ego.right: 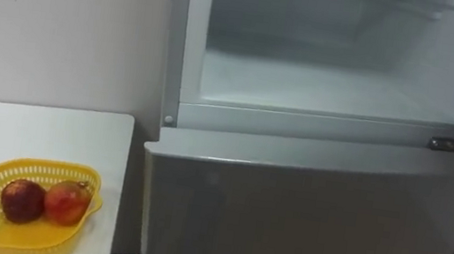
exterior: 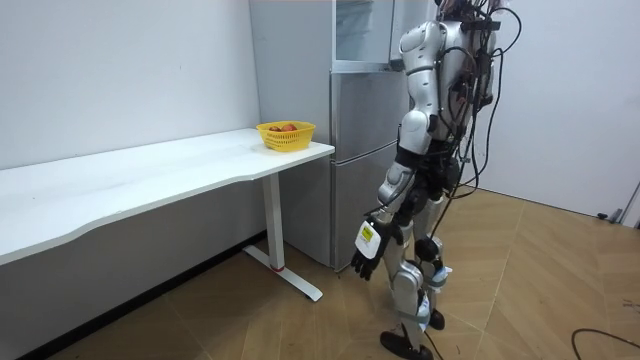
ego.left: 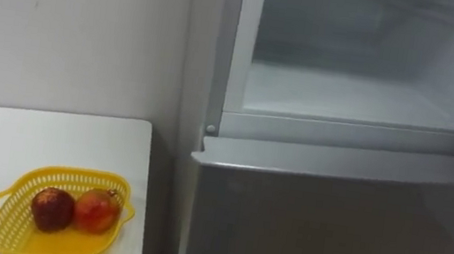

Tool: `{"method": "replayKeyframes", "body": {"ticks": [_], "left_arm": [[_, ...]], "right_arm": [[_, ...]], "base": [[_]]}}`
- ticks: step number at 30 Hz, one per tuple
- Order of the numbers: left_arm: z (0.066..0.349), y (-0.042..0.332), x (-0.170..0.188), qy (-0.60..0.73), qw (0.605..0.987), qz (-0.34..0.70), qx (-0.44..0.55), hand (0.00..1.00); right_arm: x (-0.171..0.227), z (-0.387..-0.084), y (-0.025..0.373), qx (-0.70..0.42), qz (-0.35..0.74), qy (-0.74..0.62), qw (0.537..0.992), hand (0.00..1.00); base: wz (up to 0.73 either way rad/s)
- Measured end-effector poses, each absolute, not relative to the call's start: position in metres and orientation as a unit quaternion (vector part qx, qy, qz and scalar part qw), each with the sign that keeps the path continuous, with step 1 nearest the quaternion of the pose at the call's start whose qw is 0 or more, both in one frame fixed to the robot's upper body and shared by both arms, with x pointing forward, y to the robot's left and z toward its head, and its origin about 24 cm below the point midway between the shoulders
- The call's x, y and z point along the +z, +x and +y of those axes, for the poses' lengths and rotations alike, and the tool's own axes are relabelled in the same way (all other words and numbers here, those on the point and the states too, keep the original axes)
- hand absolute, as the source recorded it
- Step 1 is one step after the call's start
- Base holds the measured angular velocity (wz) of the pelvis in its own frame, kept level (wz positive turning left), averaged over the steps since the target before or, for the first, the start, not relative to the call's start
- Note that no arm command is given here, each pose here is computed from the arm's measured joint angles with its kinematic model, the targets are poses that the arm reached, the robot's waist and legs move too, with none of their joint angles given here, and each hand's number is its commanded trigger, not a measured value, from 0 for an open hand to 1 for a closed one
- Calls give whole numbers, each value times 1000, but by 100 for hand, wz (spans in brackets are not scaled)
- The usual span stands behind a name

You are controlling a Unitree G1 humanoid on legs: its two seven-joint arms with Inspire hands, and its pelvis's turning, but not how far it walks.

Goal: Retrieve from the upper fridge

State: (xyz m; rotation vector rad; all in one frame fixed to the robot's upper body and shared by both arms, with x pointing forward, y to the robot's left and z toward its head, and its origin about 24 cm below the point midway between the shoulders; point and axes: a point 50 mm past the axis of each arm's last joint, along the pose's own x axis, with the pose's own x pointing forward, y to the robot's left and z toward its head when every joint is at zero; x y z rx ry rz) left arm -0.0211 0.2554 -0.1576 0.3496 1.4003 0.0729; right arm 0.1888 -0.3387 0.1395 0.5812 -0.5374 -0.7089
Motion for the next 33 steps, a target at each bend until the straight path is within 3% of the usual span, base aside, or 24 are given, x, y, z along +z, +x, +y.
{"method": "replayKeyframes", "body": {"ticks": [14, 33], "left_arm": [[250, -44, -158, 121, 738, 661, 62, 0], [253, -60, -155, 108, 726, 674, 84, 0]], "right_arm": [[152, -316, 214, -276, -271, 275, 880, 0], [151, -316, 214, -280, -268, 277, 879, 0]], "base": [[18], [1]]}}
